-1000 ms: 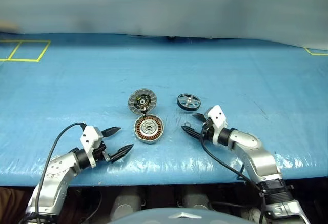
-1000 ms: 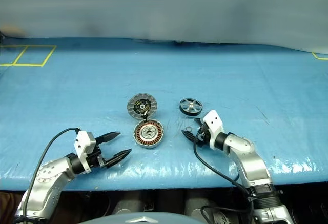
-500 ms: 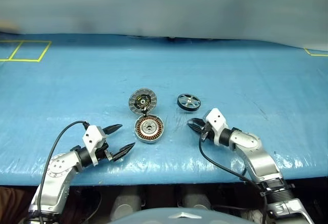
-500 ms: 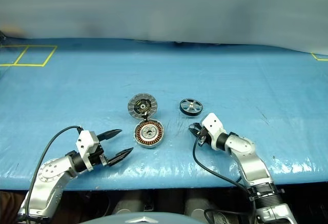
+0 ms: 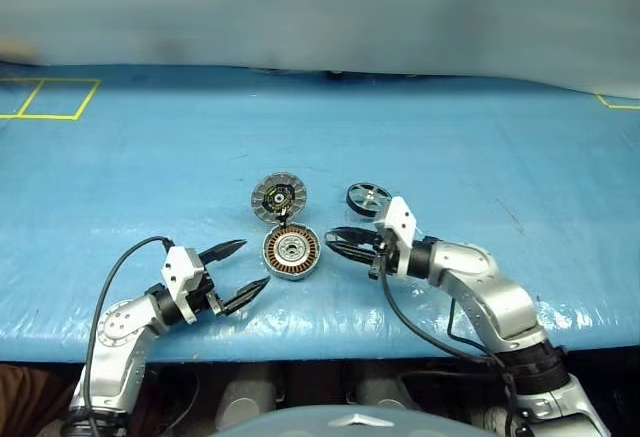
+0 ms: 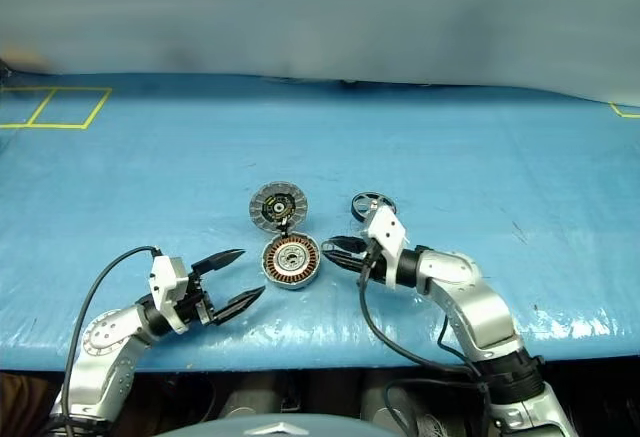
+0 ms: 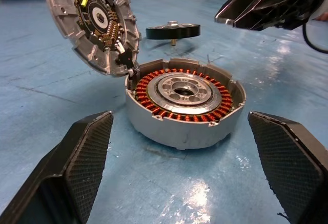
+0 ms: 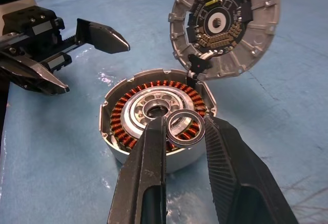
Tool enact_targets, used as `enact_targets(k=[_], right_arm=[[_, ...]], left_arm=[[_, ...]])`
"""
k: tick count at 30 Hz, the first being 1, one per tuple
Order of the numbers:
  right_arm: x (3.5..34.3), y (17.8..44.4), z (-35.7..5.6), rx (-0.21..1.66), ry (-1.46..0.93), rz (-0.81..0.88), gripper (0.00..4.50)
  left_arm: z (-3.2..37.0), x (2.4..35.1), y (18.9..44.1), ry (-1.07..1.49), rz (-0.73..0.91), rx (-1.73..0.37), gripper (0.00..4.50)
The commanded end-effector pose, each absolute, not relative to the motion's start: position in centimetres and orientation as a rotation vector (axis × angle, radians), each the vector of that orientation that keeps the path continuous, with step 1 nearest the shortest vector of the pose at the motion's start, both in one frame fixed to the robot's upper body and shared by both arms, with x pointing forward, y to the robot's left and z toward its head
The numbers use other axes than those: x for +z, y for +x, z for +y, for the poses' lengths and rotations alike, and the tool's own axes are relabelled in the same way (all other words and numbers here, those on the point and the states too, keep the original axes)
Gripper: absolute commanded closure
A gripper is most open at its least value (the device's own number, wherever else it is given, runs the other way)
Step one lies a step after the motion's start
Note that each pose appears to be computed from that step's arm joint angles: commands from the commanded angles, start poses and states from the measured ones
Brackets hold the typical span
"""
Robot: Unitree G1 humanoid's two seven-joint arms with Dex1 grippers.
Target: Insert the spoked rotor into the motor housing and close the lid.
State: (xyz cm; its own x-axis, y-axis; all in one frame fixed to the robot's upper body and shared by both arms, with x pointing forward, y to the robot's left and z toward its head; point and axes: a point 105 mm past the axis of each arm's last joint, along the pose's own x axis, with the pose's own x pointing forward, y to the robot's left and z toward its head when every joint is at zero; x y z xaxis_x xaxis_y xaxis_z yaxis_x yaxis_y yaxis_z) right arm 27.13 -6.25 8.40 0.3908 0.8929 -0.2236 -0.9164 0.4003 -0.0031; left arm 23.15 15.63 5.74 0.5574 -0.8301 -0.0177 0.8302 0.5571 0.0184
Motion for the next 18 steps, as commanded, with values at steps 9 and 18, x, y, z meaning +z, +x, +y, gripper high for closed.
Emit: enact_targets(k=[9, 18], right_arm=[[7.7, 27.8, -3.1, 1.189, -0.212, 0.171, 3.80], [7.3, 27.6, -1.3, 1.233, -0.203, 0.174, 3.80]], left_arm=[[15.8, 5.3, 22.6, 0.087, 0.019, -1.028, 0.00], [15.8, 4.8, 22.7, 0.098, 0.031, -1.026, 0.00]])
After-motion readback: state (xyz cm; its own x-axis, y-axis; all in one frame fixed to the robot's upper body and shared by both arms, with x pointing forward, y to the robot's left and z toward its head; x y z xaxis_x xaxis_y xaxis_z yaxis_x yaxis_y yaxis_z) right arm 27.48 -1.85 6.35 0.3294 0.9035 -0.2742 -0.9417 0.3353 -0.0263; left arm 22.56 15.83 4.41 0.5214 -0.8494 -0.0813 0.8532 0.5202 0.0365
